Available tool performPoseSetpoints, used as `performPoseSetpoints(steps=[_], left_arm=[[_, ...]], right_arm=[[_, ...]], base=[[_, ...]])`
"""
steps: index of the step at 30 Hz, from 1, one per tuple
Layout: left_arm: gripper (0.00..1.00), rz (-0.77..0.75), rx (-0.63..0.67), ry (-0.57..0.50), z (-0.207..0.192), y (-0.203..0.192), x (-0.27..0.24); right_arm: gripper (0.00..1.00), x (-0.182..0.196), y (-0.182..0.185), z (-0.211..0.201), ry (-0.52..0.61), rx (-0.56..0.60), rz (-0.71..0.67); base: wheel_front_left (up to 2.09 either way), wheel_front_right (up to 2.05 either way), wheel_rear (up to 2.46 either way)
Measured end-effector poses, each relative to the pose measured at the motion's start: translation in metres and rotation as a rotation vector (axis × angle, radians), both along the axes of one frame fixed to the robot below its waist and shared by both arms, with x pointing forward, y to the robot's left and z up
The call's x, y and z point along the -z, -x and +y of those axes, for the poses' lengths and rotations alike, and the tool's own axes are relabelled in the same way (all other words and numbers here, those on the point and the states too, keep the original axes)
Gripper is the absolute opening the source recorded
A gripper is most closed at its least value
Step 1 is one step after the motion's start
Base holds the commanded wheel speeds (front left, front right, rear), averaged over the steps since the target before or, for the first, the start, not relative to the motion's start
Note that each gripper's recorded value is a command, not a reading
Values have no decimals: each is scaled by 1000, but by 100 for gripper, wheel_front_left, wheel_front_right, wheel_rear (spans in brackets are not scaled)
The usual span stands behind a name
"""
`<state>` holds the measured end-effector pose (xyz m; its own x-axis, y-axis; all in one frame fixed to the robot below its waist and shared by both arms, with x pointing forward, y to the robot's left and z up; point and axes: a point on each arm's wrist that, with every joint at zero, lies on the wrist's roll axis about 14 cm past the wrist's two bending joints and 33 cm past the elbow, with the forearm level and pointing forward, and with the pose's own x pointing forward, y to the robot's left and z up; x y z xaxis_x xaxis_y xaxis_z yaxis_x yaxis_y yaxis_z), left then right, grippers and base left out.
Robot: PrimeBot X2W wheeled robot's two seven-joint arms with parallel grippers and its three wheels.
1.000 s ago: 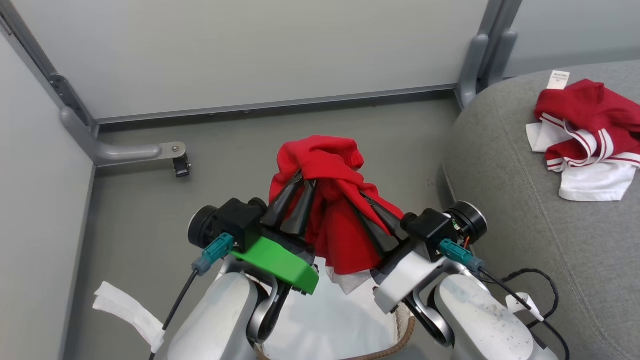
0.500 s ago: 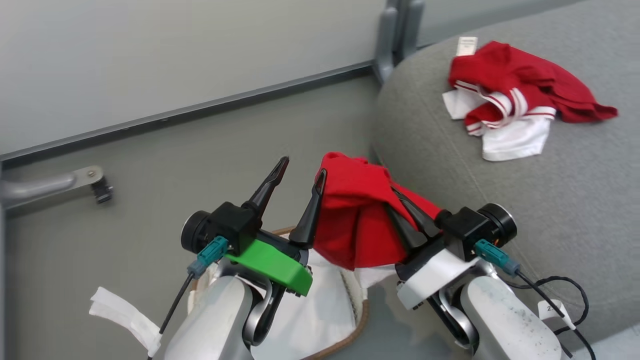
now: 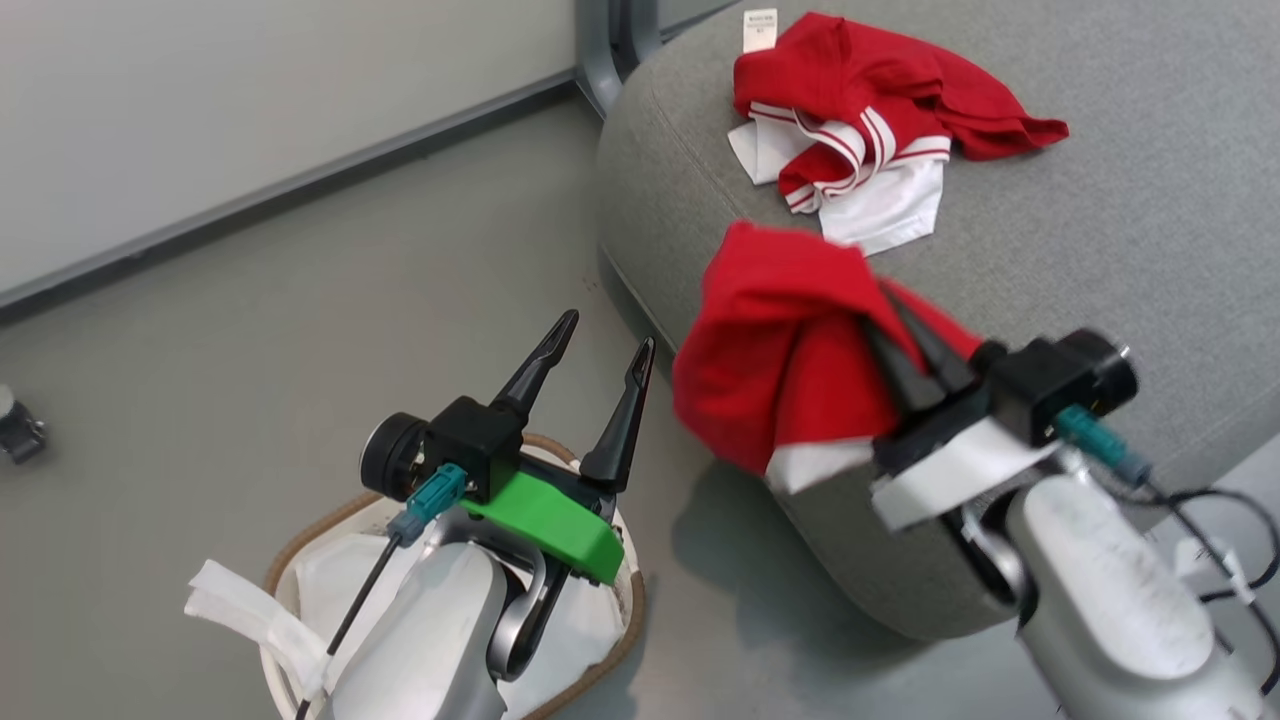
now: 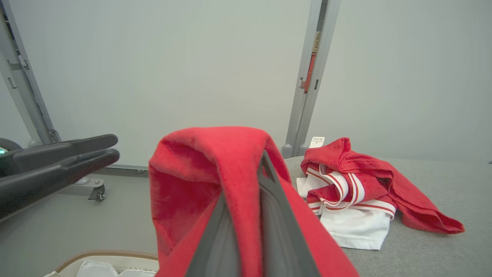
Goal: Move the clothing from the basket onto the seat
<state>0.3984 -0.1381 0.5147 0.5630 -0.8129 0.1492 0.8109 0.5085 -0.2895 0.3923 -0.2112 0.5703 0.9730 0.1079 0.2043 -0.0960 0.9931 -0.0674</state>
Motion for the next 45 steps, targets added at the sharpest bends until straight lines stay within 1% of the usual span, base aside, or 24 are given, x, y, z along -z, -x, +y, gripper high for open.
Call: performPoseSetpoints(steps=[3,6,13,15,16,17,22,25,27,30,32,34,35,36,37,38,41,45], left_arm=[[100,18,20,-2,-7,-4,9],[100,43,34,-7,-12,-7,21],[100,91,27,-35,-8,-24,53],[100,99,20,-41,-5,-29,60],[100,105,12,-46,-3,-33,65],[100,109,8,-48,-1,-35,68],[100,115,-19,-59,9,-46,80],[100,119,-40,-62,17,-53,86],[100,123,-61,-62,23,-60,89],[100,141,-97,-72,35,-67,99],[100,154,-117,-79,42,-69,104],[100,169,-141,-89,52,-71,111],[100,175,-151,-94,55,-72,114],[100,180,-163,-100,60,-73,117],[100,190,-178,-106,65,-74,121],[100,201,-191,-112,70,-74,125],[100,226,-220,-128,81,-72,133],[100,236,-253,-136,91,-72,133]], right_arm=[[0,-19,-12,-28,63,52,-41],[0,-50,-27,-59,137,115,-109],[0,-111,-61,-116,334,231,-217],[0,-119,-70,-125,395,248,-223],[0,-119,-78,-132,445,259,-207],[0,-118,-85,-139,451,275,-197],[0,-104,-113,-169,487,337,-127],[0,-86,-129,-180,485,362,-76],[0,-66,-140,-188,473,379,-24],[0,-22,-150,-200,450,407,89],[0,5,-154,-203,437,415,156],[0,33,-157,-203,401,419,217],[2,45,-158,-202,391,418,242],[26,59,-157,-201,380,419,273],[65,72,-155,-201,372,421,305],[100,84,-152,-203,365,426,332],[100,106,-145,-201,328,436,378],[100,114,-134,-193,294,433,380]], base=[[0,0,0],[0,0,0],[0,0,0],[0,0,0],[0,0,0],[0,0,0],[0,0,0],[0,0,0],[0,0,0],[0,0,0],[0,0,0],[0,0,0],[0,0,0],[0,0,0],[0,0,0],[0,0,0],[0,0,0],[0,0,0]])
